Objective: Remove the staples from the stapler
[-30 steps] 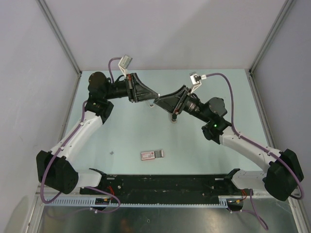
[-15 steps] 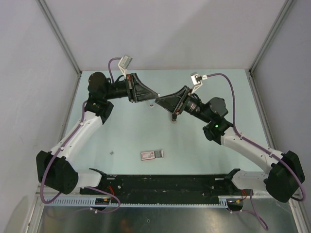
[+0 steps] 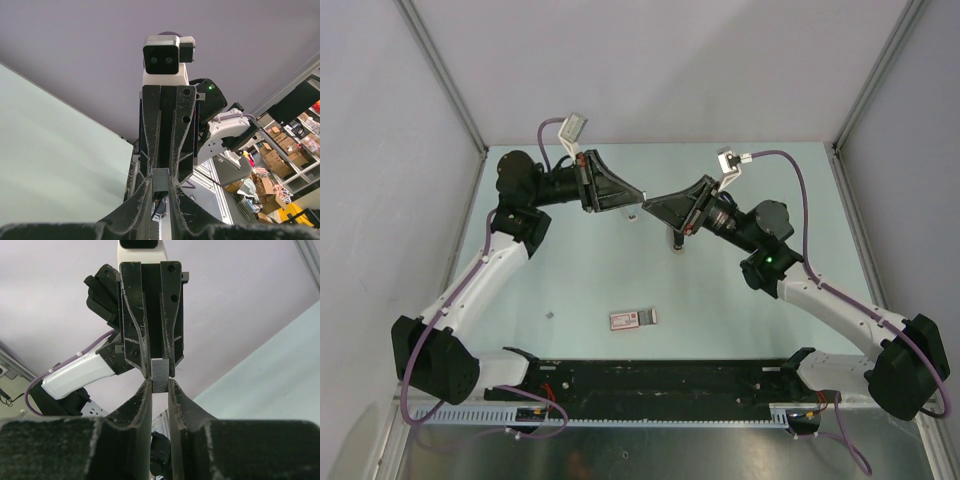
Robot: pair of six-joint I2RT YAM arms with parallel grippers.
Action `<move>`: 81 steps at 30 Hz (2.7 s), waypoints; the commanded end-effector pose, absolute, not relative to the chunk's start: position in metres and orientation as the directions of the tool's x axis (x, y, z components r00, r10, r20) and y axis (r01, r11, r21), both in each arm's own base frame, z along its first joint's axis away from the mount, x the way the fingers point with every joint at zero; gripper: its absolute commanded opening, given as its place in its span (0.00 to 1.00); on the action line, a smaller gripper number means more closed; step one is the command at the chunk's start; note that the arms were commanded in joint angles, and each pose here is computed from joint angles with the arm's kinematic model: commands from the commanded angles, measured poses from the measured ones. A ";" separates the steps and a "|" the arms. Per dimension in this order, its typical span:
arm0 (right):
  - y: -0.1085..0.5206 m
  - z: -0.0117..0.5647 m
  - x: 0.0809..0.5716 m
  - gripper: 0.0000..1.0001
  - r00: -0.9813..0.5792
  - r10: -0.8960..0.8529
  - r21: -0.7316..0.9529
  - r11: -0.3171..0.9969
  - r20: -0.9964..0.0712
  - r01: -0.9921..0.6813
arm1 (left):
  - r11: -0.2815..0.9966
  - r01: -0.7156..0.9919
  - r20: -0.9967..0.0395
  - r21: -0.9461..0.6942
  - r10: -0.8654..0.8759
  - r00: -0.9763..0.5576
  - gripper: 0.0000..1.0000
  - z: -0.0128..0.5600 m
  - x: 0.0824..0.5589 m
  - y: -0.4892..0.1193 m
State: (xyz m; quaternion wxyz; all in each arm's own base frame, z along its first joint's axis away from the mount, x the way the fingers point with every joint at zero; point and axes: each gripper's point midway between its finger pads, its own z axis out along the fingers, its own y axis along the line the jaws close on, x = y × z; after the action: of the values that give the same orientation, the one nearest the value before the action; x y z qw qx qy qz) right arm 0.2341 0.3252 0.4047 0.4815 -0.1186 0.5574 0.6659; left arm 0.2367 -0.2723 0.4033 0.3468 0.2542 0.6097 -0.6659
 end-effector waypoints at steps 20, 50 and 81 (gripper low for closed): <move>0.322 0.369 0.230 0.06 -0.514 0.398 0.630 0.255 -0.760 -0.734 | 0.049 0.827 -0.817 -0.560 -0.199 -0.541 0.70 0.411 0.249 -0.251; 0.345 0.097 0.155 0.00 -0.797 -0.191 0.269 0.875 -0.573 -0.403 | 0.606 0.792 -0.747 0.072 0.560 -0.360 0.62 0.134 0.289 -0.162; 0.347 0.050 0.164 0.02 -0.826 -0.217 0.112 0.942 -0.520 -0.318 | 0.590 0.806 -0.761 0.037 0.539 -0.360 0.62 0.139 0.278 -0.170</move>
State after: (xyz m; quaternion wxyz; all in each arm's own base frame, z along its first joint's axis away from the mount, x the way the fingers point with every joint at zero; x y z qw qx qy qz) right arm 0.1576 0.3410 0.0444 0.2515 -0.1555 0.9504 0.0963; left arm 0.2829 -0.1637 0.1298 0.3691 0.4066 0.8200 -0.1611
